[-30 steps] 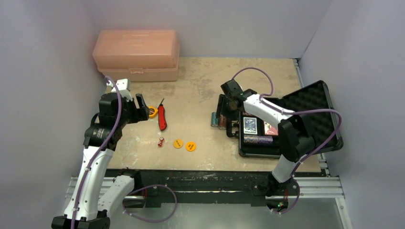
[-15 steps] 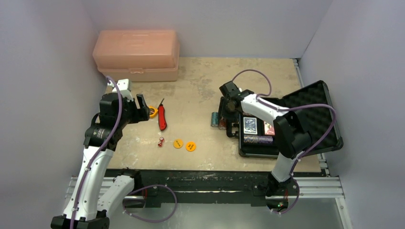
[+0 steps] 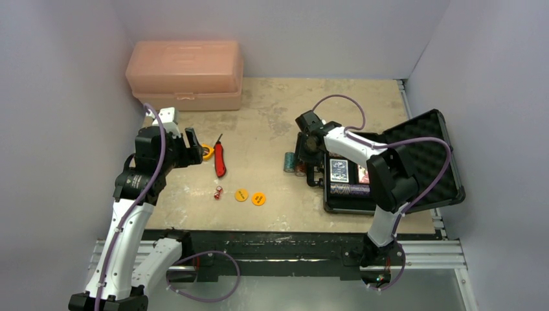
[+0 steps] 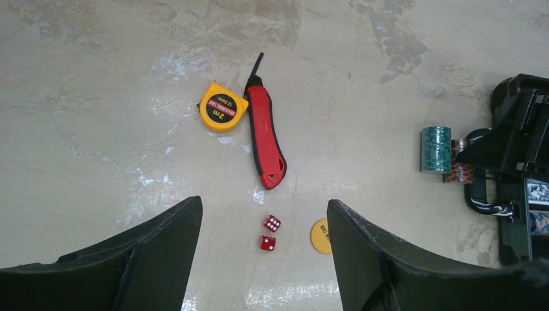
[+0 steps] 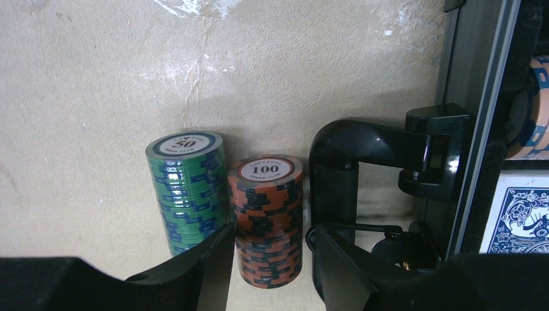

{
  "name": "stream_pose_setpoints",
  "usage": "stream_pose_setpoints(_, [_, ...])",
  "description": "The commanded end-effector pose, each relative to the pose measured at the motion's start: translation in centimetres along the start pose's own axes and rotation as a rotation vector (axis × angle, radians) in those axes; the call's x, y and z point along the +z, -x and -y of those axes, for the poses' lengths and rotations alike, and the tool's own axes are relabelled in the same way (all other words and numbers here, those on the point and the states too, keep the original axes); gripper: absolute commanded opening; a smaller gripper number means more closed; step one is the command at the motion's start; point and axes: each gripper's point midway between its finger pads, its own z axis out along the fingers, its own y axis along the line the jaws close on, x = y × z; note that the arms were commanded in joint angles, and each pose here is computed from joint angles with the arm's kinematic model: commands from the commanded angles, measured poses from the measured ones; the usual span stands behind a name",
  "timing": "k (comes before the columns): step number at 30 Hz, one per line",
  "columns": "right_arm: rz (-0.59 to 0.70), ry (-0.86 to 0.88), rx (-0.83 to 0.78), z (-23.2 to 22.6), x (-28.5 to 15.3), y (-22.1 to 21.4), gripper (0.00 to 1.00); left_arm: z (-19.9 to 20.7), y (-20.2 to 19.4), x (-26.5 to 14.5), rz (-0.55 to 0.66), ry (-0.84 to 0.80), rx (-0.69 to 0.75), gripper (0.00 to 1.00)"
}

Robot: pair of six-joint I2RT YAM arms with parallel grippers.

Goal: Pack up texas hold em set

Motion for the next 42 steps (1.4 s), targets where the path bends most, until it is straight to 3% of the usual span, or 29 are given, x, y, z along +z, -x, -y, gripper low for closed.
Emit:
stream_pose_setpoints(1, [0.033,-0.019,-0.019,-0.4,0.1,1.1,0.52,0.2,0.6,-0.4,0.024,-0.003,-0.004,0.70])
stream_pose_setpoints(21, [0.021,-0.017,-0.121,-2.6,0.8,0.7,0.52,0.2,0.5,-0.6,0.031,0.002,0.003,0.69])
stream_pose_setpoints(42, [0.030,-0.116,-0.212,-1.3,1.4,1.3,0.52,0.2,0.6,-0.7,0.035,0.001,0.006,0.68])
